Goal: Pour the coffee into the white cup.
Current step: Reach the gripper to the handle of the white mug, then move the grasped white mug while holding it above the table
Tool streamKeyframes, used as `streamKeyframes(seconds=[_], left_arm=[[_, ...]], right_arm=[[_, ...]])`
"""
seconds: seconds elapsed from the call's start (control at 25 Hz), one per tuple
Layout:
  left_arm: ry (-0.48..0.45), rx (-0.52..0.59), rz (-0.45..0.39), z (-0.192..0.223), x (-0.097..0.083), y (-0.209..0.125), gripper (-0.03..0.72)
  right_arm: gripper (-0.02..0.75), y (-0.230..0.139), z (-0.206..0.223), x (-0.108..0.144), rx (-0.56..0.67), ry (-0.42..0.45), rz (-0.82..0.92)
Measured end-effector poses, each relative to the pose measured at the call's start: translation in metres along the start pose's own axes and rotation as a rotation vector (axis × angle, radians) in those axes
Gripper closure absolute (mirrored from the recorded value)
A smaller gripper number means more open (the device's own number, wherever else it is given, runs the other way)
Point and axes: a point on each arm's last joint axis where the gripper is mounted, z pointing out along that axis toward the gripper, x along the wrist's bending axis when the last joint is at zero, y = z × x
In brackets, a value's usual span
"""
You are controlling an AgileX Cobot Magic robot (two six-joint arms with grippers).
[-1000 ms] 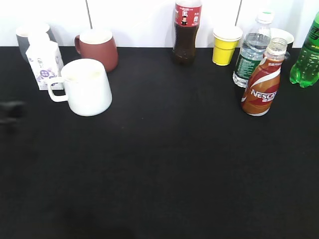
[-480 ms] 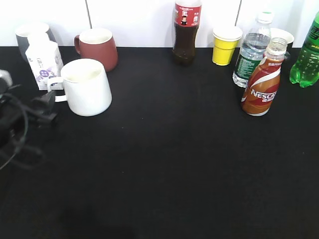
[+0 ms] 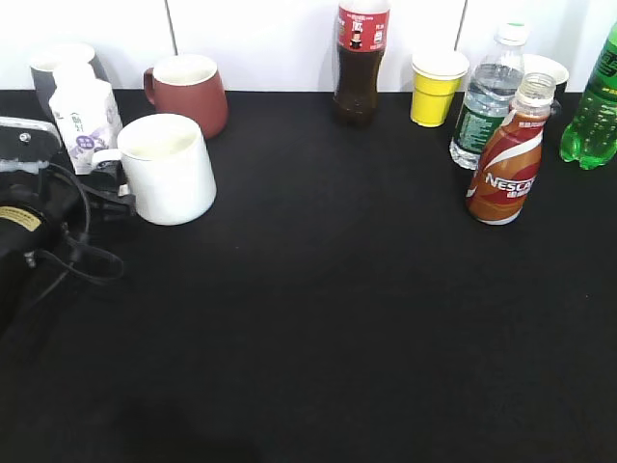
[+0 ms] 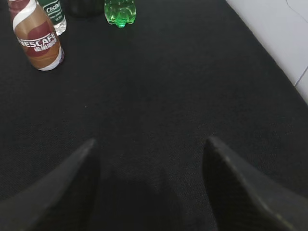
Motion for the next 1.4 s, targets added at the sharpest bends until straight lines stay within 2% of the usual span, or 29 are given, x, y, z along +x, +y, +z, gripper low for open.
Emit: streamKeyframes(seconds=[0.12,0.24,0.28,0.32,0.4,0.44,0.68,0.76,0.8,0.96,1.08,1.28,1.32,1.4], left_arm=[[-0.020,-0.009,0.017,0.009,0.006,0.003,0.176],[-0.040,-0.017,0.026,0.025,0.000,0.001,0.239],[-0.047,-0.015,0.031,0.027,-0.001,-0.001,0.280],[-0.058,-0.015,0.038,0.027,-0.002,-0.001,0.345],[-0.080,-0.021,0.050,0.027,-0.004,-0.001,0.559],[-0.094,-0.021,0.058,0.027,-0.005,-0.001,0.625],[-0.166,-0.059,0.090,0.016,-0.009,0.003,0.640],[-0.209,-0.101,0.038,0.000,-0.010,0.017,0.648],[-0.249,-0.139,0.017,-0.007,-0.011,0.028,0.648],[-0.559,-0.230,-0.045,-0.030,-0.033,0.059,0.648],[-0.704,-0.225,0.018,-0.038,-0.044,0.057,0.648],[-0.742,-0.219,0.030,-0.041,-0.047,0.056,0.648],[-0.742,-0.218,0.029,-0.041,-0.047,0.056,0.648],[-0.742,-0.216,0.030,-0.041,-0.047,0.056,0.648]], right_arm=[[0.231,0.000,0.000,0.000,0.000,0.000,0.000],[0.231,0.000,0.000,0.000,0.000,0.000,0.000],[0.231,0.000,0.000,0.000,0.000,0.000,0.000],[0.231,0.000,0.000,0.000,0.000,0.000,0.000],[0.231,0.000,0.000,0.000,0.000,0.000,0.000],[0.231,0.000,0.000,0.000,0.000,0.000,0.000],[0.231,0.000,0.000,0.000,0.000,0.000,0.000],[0.231,0.000,0.000,0.000,0.000,0.000,0.000],[0.231,0.000,0.000,0.000,0.000,0.000,0.000],[0.231,0.000,0.000,0.000,0.000,0.000,0.000],[0.231,0.000,0.000,0.000,0.000,0.000,0.000],[0.231,0.001,-0.001,0.001,-0.007,0.010,0.003],[0.231,0.009,-0.002,0.002,-0.061,0.018,-0.017],[0.231,0.044,0.003,0.009,-0.285,0.056,-0.055]])
